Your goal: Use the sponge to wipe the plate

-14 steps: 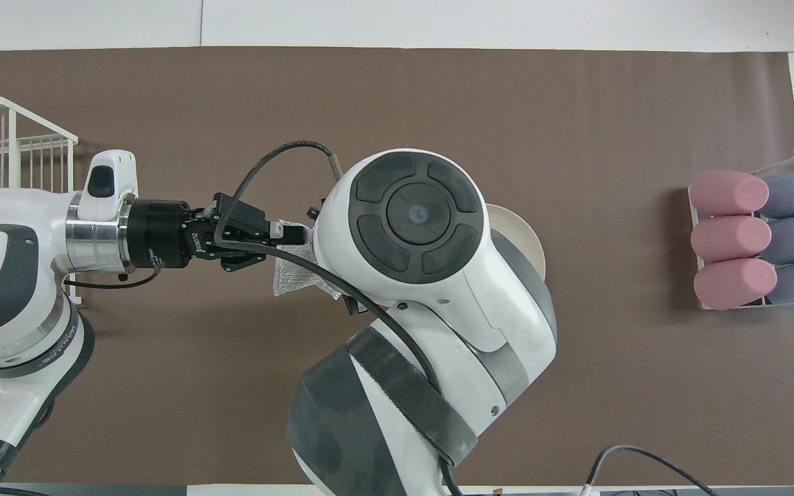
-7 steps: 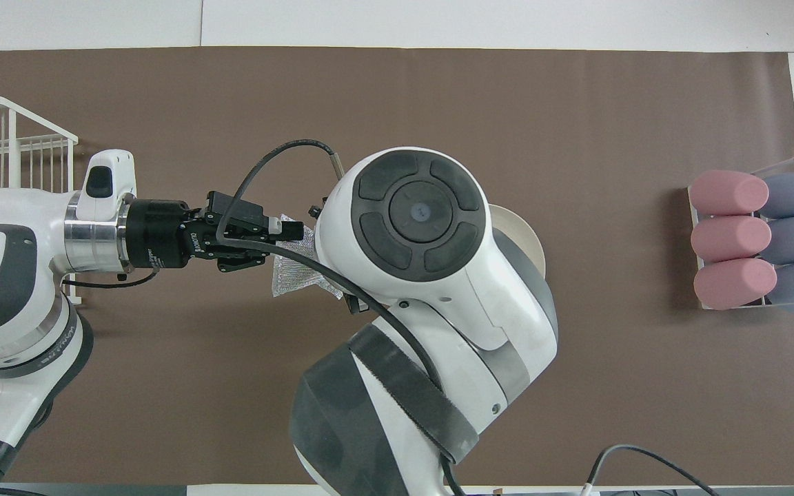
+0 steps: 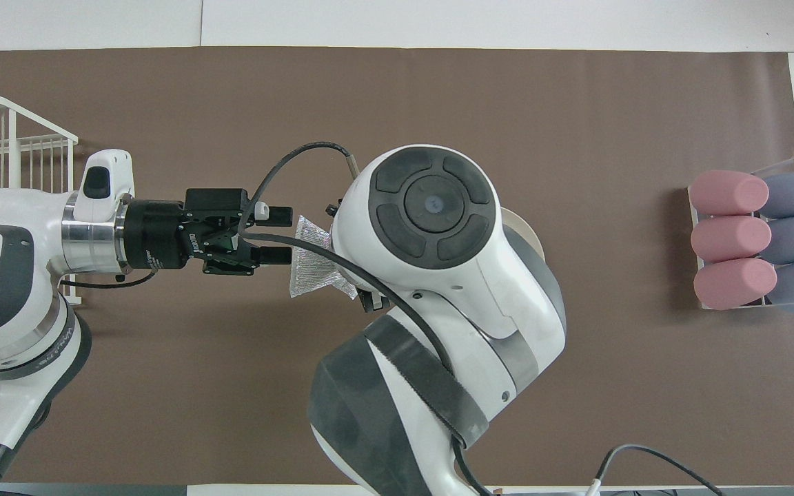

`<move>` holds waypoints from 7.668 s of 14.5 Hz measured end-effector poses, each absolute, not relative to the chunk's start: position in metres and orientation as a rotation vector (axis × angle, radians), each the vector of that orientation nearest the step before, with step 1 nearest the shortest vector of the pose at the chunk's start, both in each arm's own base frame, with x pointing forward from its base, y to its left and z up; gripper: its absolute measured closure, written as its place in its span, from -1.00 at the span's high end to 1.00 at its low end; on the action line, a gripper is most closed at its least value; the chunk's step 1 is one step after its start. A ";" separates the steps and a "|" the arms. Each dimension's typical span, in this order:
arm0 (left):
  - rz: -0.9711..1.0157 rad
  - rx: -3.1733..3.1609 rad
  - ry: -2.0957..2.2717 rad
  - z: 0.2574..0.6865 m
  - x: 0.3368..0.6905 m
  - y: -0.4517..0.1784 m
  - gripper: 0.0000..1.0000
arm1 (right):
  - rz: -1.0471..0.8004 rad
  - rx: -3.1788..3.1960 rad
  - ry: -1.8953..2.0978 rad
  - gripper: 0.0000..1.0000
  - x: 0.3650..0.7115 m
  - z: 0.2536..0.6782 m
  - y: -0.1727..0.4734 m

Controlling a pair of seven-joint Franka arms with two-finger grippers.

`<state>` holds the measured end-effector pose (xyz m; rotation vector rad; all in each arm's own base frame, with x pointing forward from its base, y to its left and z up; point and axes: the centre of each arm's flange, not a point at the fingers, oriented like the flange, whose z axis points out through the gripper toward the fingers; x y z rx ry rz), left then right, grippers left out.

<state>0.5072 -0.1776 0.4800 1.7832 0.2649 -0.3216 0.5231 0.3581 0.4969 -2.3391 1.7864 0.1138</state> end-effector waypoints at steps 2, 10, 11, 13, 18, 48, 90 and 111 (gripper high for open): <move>-0.323 1.834 0.250 0.477 0.506 -0.174 1.00 | 0.082 -2.366 1.751 -0.96 0.524 0.450 0.326; -0.256 2.175 0.164 0.474 0.508 -0.148 1.00 | 0.063 -2.517 1.648 -0.96 0.512 0.340 0.245; -0.242 2.207 0.161 0.476 0.510 -0.146 1.00 | 0.068 -2.522 1.648 -0.96 0.510 0.338 0.245; -0.223 2.280 0.155 0.477 0.512 -0.140 1.00 | 0.076 -2.530 1.652 -0.96 0.509 0.333 0.244; -0.154 2.540 0.147 0.487 0.523 -0.105 1.00 | 0.065 -2.590 1.560 -0.96 0.519 0.324 0.222; -0.059 3.180 -0.083 0.619 0.523 -0.061 1.00 | 0.094 -2.651 1.411 -0.96 0.524 0.312 0.197; -0.122 2.388 0.089 0.572 0.491 -0.166 1.00 | 0.209 -2.212 1.983 -0.96 0.467 0.568 0.421; -0.127 2.195 -0.318 0.542 0.473 -0.208 -0.92 | 0.209 -2.211 1.982 -0.96 0.467 0.568 0.421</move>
